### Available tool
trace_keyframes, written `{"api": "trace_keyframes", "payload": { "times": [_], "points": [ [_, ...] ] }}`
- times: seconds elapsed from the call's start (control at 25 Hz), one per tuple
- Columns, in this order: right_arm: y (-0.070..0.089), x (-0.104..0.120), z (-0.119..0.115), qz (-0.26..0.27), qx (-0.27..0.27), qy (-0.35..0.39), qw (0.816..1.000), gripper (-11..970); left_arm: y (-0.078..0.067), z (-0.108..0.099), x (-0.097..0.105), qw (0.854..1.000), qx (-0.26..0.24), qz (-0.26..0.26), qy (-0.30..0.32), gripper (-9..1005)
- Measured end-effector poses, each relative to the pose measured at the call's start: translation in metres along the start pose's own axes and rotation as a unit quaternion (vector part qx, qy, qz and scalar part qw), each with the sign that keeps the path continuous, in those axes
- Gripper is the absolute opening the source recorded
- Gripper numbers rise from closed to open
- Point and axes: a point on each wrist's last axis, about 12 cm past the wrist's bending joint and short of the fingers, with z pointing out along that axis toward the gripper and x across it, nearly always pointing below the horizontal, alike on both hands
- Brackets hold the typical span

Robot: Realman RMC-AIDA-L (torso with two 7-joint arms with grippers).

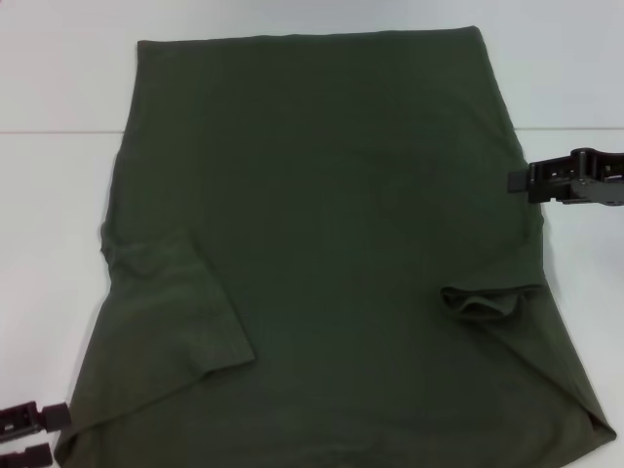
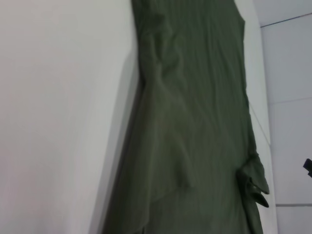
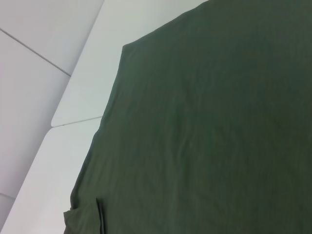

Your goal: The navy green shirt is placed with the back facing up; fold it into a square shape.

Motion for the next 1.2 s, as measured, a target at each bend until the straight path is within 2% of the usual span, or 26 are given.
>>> {"api": "trace_keyframes", "payload": {
  "times": [0.16, 0.6, 1.2],
  "points": [
    [-0.001, 0.000, 0.000, 0.001, 0.001, -0.001, 1.000, 508, 0.005, 0.005, 0.003, 1.000, -0.015, -0.017, 0.000, 886],
    [-0.005, 0.004, -0.001, 0.007, 0.003, -0.003, 1.000, 507, 0.012, 0.011, 0.005, 0.999, -0.039, -0.022, -0.001, 886],
    [-0.009, 0.009, -0.004, 0.016, 0.005, -0.003, 1.000, 507, 0.014, 0.031, 0.003, 0.999, -0.036, -0.033, 0.011, 884]
  ]
}}
